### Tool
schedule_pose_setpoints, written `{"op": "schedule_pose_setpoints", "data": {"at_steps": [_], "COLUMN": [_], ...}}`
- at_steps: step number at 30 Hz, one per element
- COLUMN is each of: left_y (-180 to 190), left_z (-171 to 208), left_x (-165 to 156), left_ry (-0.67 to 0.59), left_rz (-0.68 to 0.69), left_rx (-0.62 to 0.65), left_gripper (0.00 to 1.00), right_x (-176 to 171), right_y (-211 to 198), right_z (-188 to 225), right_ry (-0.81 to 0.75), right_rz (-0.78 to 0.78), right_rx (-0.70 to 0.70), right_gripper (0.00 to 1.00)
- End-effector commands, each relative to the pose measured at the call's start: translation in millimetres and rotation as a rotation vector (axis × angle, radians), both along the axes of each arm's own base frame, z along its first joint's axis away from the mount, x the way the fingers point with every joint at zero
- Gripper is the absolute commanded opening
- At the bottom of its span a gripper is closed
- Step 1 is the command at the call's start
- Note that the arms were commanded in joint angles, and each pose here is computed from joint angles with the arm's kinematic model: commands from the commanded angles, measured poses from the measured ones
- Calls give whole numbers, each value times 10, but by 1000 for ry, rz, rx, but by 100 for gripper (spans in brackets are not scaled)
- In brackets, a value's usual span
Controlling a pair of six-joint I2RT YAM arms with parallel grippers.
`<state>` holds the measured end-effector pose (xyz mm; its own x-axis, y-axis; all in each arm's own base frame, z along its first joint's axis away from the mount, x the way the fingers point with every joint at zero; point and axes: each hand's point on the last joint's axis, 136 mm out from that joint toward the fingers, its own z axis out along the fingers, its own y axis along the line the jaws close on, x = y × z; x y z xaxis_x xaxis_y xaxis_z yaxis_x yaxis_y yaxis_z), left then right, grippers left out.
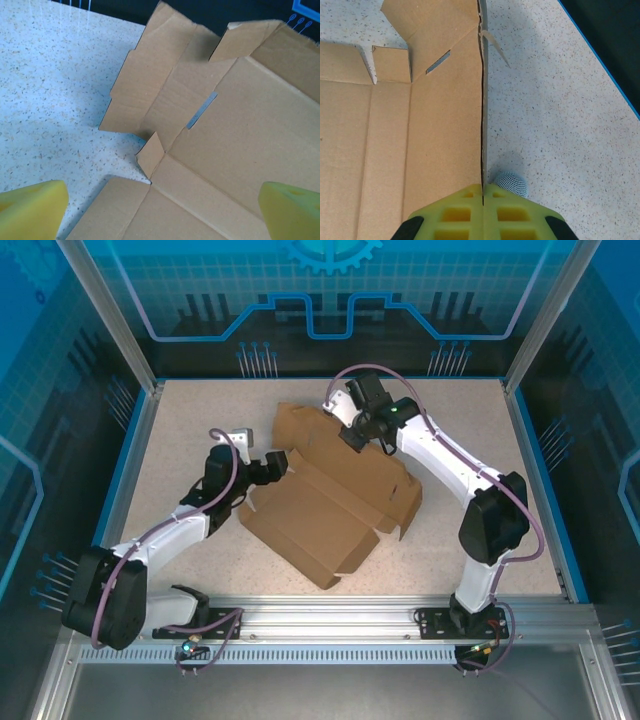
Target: Fold the paper box
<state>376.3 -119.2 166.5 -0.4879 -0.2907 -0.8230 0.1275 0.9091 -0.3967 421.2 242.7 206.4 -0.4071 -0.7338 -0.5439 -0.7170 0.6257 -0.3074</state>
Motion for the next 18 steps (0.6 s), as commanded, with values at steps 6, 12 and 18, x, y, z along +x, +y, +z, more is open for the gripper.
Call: {"op": "schedule_pose_setpoints", "data": {"at_steps": [6, 12, 18], "left_y": [-29, -233, -377], "left_z": [74, 192, 318], "left_x": [98, 228, 442], "left_ry": [18, 34, 42], "left_rz": [-44, -165, -230], "left_rx": [-104, -144, -180], "left_gripper": [99, 99, 99], "right_x": [-32, -45, -34], "right_y": [-22, -27, -51], "right_z": [219, 248, 226], "right_ry": [-30, -9, 4], "right_rz": [41, 41, 23], "right_rx": [28, 61, 56], "right_gripper": [0, 0, 0]}}
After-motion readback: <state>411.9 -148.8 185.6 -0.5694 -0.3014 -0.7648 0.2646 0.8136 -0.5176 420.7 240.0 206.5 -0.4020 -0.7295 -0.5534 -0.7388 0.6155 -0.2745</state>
